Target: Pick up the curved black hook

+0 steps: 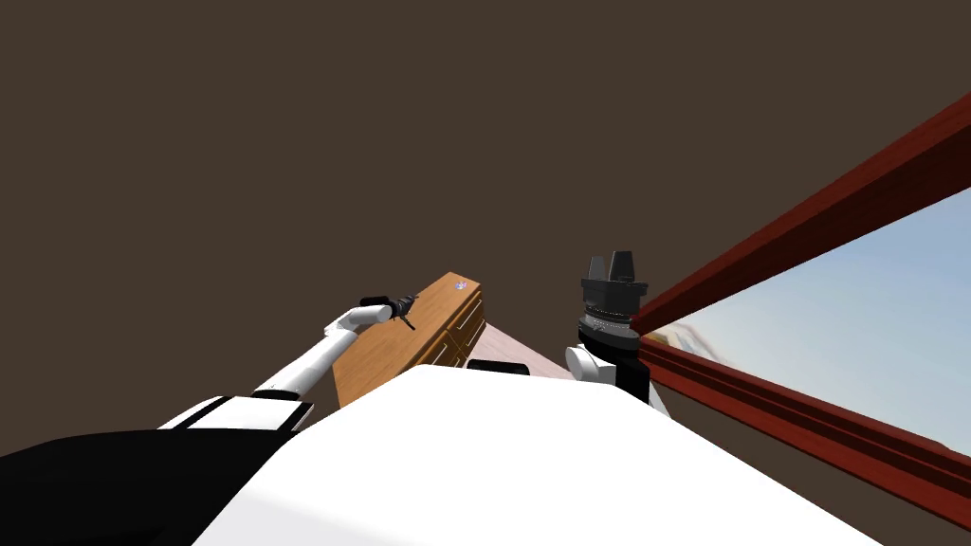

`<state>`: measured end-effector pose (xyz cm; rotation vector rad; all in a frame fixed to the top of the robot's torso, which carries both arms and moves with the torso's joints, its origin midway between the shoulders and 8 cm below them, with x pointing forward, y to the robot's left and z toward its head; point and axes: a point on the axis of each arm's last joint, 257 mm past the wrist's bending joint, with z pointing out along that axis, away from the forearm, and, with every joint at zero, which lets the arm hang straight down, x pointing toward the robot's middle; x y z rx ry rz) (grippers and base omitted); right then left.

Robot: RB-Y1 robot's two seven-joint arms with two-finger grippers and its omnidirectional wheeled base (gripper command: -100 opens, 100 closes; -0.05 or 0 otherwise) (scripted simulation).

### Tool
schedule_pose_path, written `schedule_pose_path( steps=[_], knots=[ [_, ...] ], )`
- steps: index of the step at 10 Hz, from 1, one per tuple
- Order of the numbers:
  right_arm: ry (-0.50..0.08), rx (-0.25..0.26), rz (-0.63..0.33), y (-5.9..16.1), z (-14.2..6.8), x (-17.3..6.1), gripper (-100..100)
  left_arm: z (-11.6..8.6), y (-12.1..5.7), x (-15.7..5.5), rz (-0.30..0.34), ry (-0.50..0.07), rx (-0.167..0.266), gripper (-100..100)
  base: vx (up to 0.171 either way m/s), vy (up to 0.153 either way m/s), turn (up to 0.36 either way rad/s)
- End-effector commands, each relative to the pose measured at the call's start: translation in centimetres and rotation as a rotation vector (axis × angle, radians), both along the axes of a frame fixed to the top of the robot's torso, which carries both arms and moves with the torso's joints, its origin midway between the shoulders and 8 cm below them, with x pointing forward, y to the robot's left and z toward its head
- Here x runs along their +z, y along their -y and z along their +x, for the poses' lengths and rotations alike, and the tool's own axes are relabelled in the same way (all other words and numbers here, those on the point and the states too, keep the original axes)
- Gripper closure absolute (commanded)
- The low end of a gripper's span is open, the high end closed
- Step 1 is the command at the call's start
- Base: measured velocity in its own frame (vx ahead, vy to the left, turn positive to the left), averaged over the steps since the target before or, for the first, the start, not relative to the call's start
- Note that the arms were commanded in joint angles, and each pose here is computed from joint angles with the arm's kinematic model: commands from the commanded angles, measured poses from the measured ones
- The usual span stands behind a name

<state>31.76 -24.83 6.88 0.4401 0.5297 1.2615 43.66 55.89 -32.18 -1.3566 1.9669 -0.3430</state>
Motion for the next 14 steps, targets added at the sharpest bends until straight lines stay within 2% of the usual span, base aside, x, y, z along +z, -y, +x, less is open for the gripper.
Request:
schedule_pose_path(
  steps=[1,2,3,5,6,8,9,12,14],
  knots=[
    [0.0,0.0,0.0,0.0,0.0,0.0,0,-1.1,-0.7,-0.7,-0.003,-0.048,0.01,-100,-0.032,0.049,-0.103],
    [0.0,0.0,0.0,0.0,0.0,0.0,0,-2.4,-1.8,-1.6,-0.005,-0.108,0.028,-100,-0.045,0.053,-0.166],
    [0.0,0.0,0.0,0.0,0.0,0.0,0,-2.6,-1.8,-1.7,-0.007,-0.116,0.028,-100,-0.04,0.051,-0.093],
    [0.0,0.0,0.0,0.0,0.0,0.0,0,-5.3,-3.4,-3.1,-0.016,-0.226,0.06,-100,-0.042,0.066,-0.22],
    [0.0,0.0,0.0,0.0,0.0,0.0,0,-5.9,-3.5,-3.4,-0.02,-0.245,0.066,-100,-0.033,0.068,-0.098],
    [0.0,0.0,0.0,0.0,0.0,0.0,0,-8.8,-4.7,-4.9,-0.037,-0.349,0.102,-100,-0.031,0.055,-0.153],
    [0.0,0.0,0.0,0.0,0.0,0.0,0,-9.2,-4.7,-5.0,-0.04,-0.362,0.103,-100,-0.017,0.051,-0.113],
    [0.0,0.0,0.0,0.0,0.0,0.0,0,-13.7,-5.3,-7.0,-0.077,-0.51,0.151,-100,-0.013,0.055,-0.183],
    [0.0,0.0,0.0,0.0,0.0,0.0,0,-16.2,-5.3,-8.0,-0.099,-0.586,0.176,-100,0.009,0.054,-0.176]
  ],
)
